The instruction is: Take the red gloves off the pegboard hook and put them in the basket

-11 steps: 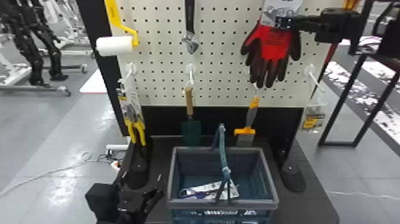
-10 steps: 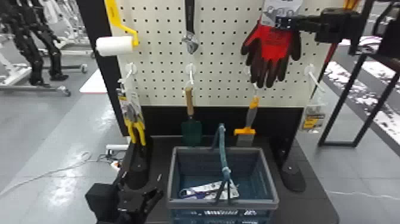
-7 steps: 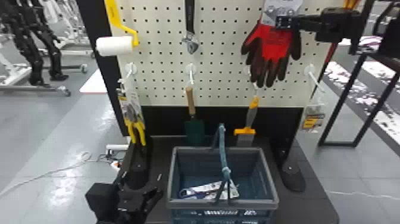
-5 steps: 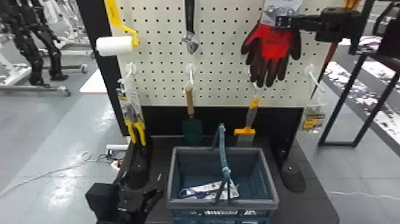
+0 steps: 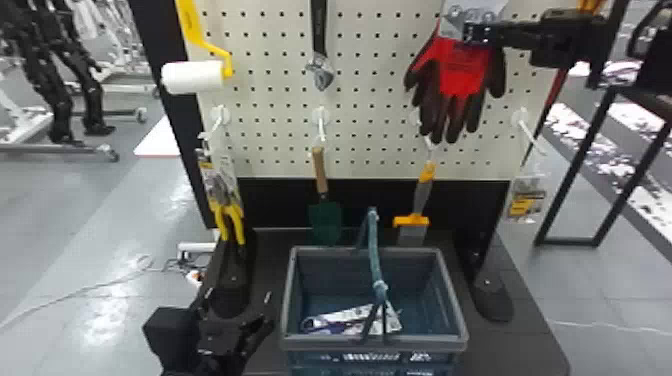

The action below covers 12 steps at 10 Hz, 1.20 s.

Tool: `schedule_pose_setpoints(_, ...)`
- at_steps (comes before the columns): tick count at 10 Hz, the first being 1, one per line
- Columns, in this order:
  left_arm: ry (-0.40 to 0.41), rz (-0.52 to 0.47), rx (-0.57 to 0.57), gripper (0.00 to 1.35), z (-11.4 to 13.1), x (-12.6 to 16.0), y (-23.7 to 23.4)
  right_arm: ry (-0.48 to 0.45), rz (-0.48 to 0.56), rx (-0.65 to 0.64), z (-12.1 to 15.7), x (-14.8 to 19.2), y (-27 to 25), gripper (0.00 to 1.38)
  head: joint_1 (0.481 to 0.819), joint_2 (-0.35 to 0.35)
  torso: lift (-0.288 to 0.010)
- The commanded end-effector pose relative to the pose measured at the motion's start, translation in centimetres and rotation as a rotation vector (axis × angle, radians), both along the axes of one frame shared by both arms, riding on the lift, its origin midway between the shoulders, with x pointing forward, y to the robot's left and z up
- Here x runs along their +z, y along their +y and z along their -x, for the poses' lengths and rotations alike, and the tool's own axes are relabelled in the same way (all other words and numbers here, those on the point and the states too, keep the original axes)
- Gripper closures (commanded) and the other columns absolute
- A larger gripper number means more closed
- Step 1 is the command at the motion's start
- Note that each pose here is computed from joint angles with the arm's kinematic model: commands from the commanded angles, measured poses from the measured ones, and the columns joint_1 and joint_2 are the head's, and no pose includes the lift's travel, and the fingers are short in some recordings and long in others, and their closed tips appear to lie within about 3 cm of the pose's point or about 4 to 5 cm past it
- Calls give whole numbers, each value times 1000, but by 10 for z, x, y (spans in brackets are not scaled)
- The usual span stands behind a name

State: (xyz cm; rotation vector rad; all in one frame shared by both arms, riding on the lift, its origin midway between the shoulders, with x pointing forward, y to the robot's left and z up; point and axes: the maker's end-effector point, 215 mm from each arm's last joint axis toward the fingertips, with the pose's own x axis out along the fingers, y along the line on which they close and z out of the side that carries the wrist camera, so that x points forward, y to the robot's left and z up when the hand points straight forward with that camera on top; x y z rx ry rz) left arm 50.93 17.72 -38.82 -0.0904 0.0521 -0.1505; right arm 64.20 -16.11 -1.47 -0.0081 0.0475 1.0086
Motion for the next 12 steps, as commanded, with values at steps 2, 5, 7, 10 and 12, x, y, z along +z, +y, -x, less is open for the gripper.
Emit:
schedule_pose_setpoints(2,1,-1,-2,242,0,0,0,-24,0,2,1,13,0,1277,549,0,-100)
schedule_pose_setpoints(5,6,2,2,242,5,-4,2,-64,-23,-8,16,19,-8,1277,549,0,-100)
schedule_pose_setpoints(7,12,6,4,242,6,-6,3,-96,-33,-18,35,23,-16,1276,549,0,-100)
schedule_pose_setpoints(10,14,5,2,243,7,-7,3,-21,-86,-30,57,-30,-16,1277,549,0,-100)
schedule_pose_setpoints(12,15,4,7,242,9,-7,6,54,-139,-51,67,-76,-14,1277,549,0,-100)
